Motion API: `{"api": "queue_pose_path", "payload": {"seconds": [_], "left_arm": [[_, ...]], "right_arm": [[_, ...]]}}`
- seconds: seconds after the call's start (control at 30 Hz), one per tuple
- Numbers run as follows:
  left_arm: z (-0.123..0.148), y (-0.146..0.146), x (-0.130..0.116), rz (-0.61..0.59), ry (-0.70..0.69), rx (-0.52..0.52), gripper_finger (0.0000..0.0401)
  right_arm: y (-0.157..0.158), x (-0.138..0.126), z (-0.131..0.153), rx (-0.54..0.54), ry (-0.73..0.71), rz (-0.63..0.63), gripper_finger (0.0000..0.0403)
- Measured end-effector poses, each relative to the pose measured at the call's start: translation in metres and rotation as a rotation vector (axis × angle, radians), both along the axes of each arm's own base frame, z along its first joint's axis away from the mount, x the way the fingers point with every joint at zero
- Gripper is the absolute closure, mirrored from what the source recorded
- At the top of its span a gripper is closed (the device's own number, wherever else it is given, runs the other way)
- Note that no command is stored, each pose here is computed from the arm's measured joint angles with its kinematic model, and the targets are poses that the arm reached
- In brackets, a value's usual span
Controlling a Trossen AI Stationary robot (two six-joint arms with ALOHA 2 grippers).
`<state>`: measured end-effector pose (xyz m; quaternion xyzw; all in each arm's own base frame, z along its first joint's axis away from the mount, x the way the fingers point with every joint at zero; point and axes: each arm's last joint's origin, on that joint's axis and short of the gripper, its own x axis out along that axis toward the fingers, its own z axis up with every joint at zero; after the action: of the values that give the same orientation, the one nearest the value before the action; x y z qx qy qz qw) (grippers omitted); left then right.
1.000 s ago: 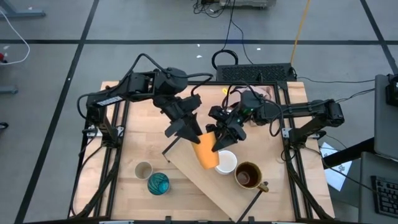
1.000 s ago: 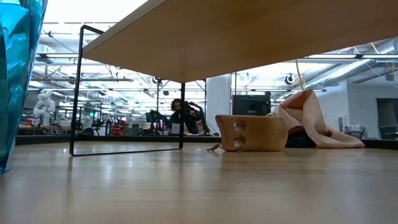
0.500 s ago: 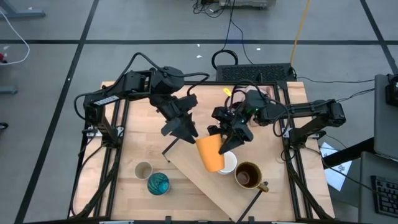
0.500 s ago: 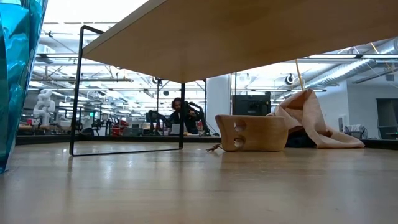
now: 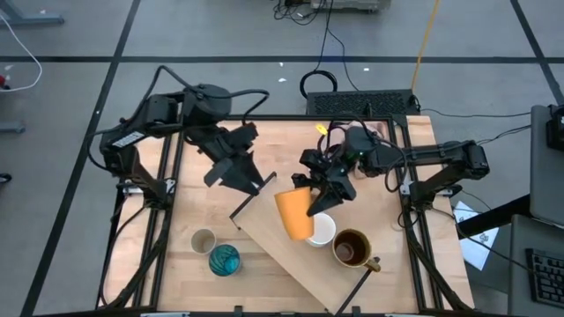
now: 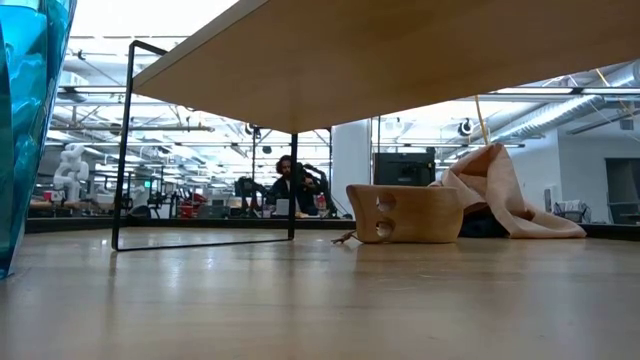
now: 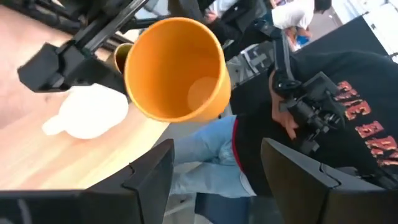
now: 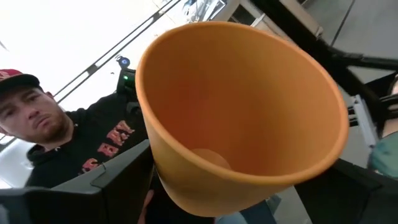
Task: Stack small to large cups/mugs on shelf
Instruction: Put the yellow cup on the shelf
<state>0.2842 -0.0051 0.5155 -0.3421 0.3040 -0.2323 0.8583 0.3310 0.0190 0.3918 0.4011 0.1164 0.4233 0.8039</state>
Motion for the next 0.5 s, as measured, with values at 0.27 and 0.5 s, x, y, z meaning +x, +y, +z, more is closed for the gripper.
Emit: {"api": "queue_pose_path", "payload": {"seconds": [0.27,0.5], "left_arm": [[0.013,0.001,-0.019,0.067,-0.057,0.04,0.0162],[0.018,0.002,-0.029,0.117,-0.084,0.068,0.0162]], "right_arm": [[-0.017,0.002,-0.007,-0.083,-0.027,-0.072,0.0071],[-0.031,0.003,-0.015,-0.169,-0.032,-0.128,0.0071]]}}
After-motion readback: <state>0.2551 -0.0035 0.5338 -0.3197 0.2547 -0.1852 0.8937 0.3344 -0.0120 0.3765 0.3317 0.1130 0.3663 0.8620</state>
